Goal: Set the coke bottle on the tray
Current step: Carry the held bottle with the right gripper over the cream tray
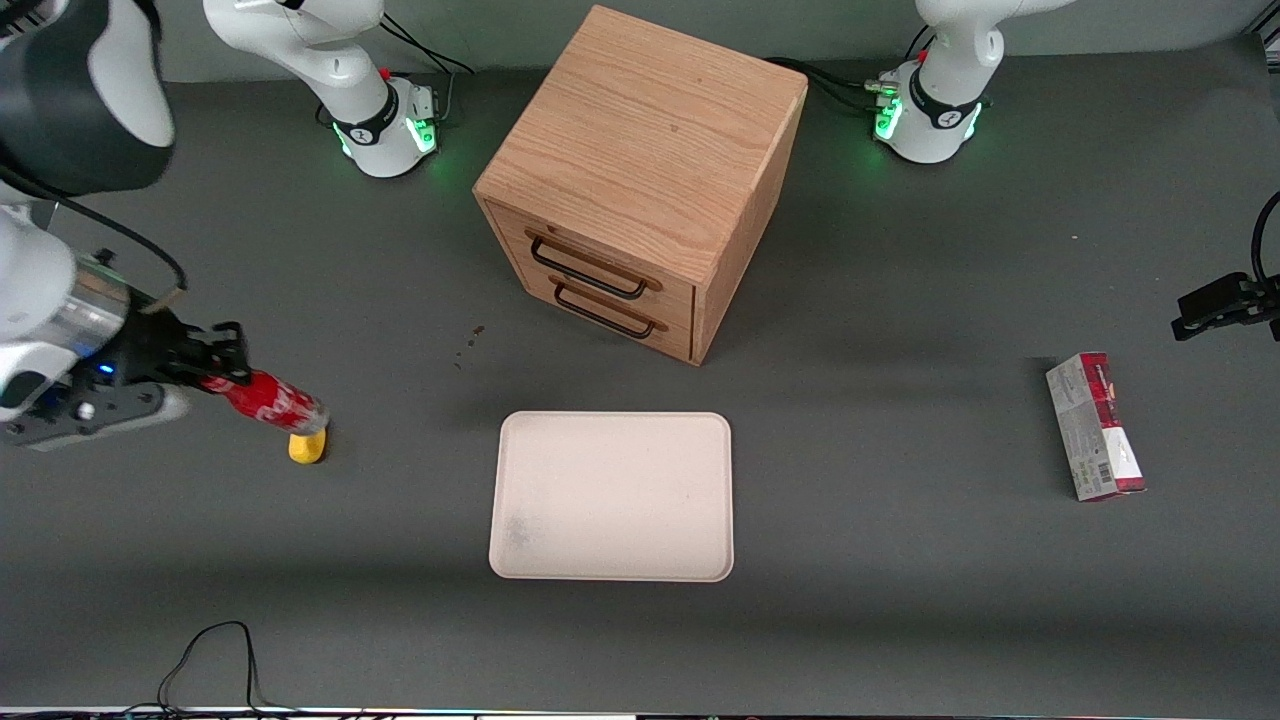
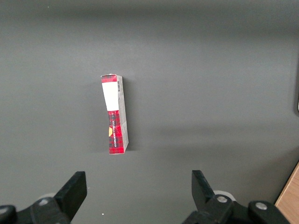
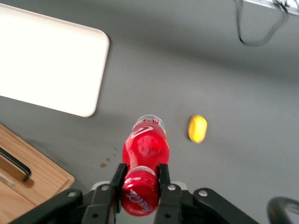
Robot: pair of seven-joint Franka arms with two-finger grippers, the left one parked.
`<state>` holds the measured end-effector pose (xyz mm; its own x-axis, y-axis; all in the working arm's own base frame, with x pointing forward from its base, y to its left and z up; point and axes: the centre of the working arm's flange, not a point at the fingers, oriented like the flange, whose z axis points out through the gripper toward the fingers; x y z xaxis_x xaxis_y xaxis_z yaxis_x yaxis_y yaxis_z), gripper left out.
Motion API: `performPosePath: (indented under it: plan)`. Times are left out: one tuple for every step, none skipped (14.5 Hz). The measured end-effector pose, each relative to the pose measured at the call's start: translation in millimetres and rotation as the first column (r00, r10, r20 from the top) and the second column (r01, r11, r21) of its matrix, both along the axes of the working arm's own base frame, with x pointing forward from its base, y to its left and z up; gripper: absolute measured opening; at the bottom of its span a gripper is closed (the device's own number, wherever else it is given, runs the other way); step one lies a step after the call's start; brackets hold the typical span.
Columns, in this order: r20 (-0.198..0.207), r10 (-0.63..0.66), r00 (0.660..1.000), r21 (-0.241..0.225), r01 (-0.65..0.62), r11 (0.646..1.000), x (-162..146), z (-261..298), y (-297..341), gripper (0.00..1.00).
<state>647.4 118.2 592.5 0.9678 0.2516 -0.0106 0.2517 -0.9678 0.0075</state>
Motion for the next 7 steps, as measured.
performPosePath:
  plan:
    - [0.008,0.033,0.999,0.001,-0.033,0.999,8,-5,24,0.32]
    - [0.009,0.067,0.998,0.0,-0.067,0.998,12,-12,49,0.32]
    - [0.003,0.103,0.995,-0.001,-0.103,0.995,14,-22,76,0.32]
    - [-0.004,0.139,0.99,-0.002,-0.139,0.99,13,-31,104,0.32]
    - [-0.009,0.175,0.984,-0.004,-0.175,0.984,9,-40,132,0.32]
    - [-0.013,0.206,0.979,-0.006,-0.206,0.979,2,-47,159,0.32]
    - [-0.012,0.23,0.973,-0.008,-0.23,0.973,-5,-51,183,0.32]
